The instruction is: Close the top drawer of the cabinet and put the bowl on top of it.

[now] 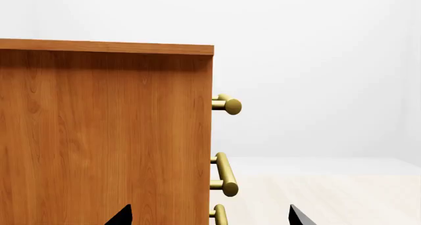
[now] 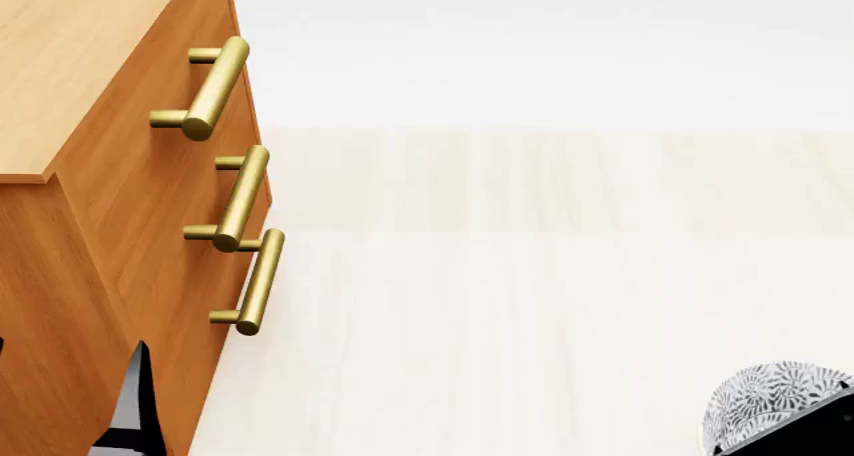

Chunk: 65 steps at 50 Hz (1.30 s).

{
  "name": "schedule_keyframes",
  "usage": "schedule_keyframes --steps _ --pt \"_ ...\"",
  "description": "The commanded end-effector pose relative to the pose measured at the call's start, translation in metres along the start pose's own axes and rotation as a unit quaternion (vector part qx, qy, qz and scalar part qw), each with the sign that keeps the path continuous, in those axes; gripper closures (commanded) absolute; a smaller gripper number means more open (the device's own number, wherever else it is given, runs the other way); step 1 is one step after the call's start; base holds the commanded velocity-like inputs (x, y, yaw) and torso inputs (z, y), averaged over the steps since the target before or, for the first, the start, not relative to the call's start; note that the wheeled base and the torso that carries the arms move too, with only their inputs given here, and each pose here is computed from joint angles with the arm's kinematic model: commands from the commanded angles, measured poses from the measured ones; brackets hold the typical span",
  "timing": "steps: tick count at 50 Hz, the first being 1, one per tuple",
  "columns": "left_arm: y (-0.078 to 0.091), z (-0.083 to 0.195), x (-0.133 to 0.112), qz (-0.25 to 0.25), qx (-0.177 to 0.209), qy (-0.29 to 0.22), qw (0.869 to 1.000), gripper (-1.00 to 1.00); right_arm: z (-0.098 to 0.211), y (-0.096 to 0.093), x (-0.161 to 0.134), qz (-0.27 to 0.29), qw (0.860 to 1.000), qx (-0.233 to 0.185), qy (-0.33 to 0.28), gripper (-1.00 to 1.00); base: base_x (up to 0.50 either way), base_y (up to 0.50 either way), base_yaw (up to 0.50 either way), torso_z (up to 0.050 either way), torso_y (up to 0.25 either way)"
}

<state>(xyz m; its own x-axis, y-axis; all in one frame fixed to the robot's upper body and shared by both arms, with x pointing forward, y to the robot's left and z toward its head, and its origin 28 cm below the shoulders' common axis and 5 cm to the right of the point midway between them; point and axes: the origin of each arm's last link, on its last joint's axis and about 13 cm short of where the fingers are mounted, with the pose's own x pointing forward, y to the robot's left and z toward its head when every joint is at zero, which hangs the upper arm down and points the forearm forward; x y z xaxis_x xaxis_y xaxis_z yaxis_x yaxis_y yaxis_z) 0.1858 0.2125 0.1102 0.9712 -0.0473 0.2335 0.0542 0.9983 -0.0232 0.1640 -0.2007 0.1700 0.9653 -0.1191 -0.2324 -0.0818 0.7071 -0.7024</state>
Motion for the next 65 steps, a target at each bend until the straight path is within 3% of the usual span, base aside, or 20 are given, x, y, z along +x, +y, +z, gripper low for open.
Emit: schedule_keyframes --steps 1,13,32,65 --pt "0.000 0.001 -0.001 0.000 0.001 0.000 1.000 -1.00 0.001 0.004 -0.005 0.007 1.000 0.000 -0.006 -1.00 0.00 0.00 0.00 0.000 0.000" --pt "0.001 0.001 -0.001 0.001 0.000 0.000 1.000 -1.00 0.002 0.011 -0.002 0.018 1.000 0.002 -0.011 -1.00 0.00 0.00 0.00 0.000 0.000" --pt "0.000 -0.001 0.000 0.001 0.003 0.002 1.000 -1.00 -0.022 0.029 0.009 0.038 0.999 0.018 0.015 -1.00 0.00 0.00 0.00 0.000 0.000" --pt "-0.001 -0.003 0.001 0.001 0.003 0.004 1.000 -1.00 -0.036 0.037 0.017 0.043 0.998 0.032 0.031 -1.00 0.00 0.00 0.00 0.000 0.000"
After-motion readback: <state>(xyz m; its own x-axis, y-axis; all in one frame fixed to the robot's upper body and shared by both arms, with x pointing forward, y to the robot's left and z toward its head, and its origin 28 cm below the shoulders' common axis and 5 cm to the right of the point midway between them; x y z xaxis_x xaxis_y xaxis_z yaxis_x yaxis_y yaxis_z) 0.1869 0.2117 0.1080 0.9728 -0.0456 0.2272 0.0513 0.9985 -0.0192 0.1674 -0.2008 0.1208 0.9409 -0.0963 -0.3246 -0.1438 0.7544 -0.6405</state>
